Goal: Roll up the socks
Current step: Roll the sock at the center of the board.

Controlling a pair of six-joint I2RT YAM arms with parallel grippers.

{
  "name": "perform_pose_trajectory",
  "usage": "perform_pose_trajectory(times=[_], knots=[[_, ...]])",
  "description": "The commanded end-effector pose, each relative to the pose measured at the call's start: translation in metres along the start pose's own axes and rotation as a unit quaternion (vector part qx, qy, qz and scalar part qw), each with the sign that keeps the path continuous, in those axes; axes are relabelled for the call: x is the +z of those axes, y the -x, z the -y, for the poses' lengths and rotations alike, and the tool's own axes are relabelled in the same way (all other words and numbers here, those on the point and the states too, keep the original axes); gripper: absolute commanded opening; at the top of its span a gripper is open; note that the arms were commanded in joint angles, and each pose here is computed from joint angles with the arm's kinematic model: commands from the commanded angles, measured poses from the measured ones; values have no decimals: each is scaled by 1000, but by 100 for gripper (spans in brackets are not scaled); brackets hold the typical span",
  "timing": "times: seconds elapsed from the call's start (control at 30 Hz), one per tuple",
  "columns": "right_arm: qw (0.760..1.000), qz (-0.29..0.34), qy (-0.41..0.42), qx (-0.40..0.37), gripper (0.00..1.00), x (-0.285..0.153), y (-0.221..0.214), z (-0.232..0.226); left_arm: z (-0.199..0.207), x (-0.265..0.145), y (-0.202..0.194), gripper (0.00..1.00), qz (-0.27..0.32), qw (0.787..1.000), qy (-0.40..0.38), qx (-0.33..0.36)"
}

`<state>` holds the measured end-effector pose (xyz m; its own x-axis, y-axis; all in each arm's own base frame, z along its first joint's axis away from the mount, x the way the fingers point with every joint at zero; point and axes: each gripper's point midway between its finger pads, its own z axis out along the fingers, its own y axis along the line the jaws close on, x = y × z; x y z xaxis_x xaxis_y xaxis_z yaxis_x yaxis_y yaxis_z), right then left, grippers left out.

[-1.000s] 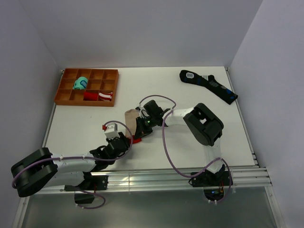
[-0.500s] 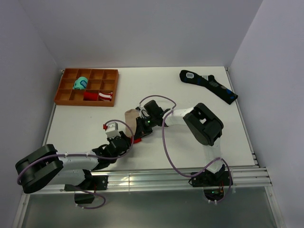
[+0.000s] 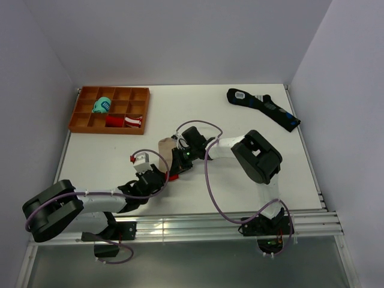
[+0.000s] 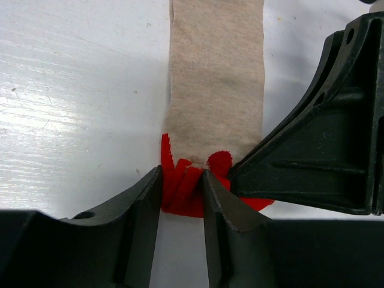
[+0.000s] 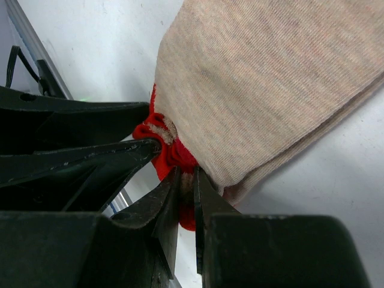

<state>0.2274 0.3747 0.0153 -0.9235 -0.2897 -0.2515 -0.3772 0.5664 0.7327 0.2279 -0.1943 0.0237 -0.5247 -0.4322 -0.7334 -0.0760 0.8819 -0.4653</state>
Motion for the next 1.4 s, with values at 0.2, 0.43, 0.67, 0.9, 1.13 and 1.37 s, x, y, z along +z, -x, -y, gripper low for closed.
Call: perform_pose_trajectory(times=[0.2,0.43,0.67,0.9,1.13,1.37], knots=[[994,-48,-88,36,1,13,-44,55,-5,2,-13,27,-30,999,12,5],[995,-36,-85,33,2,12,-43,55,4,2,-20,16,-60,998,-2,10],[996,-5,-88,26,11,7,-40,57,5,1,-30,9,-109,994,-18,2],[994,55,-94,31,21,-8,-31,66,12,-3,-30,7,-133,991,-14,14],[987,132,-91,17,33,-29,-17,64,16,-2,-38,6,-169,985,3,28],[979,185,-82,3,38,-46,-10,62,14,0,-54,6,-216,976,8,26]])
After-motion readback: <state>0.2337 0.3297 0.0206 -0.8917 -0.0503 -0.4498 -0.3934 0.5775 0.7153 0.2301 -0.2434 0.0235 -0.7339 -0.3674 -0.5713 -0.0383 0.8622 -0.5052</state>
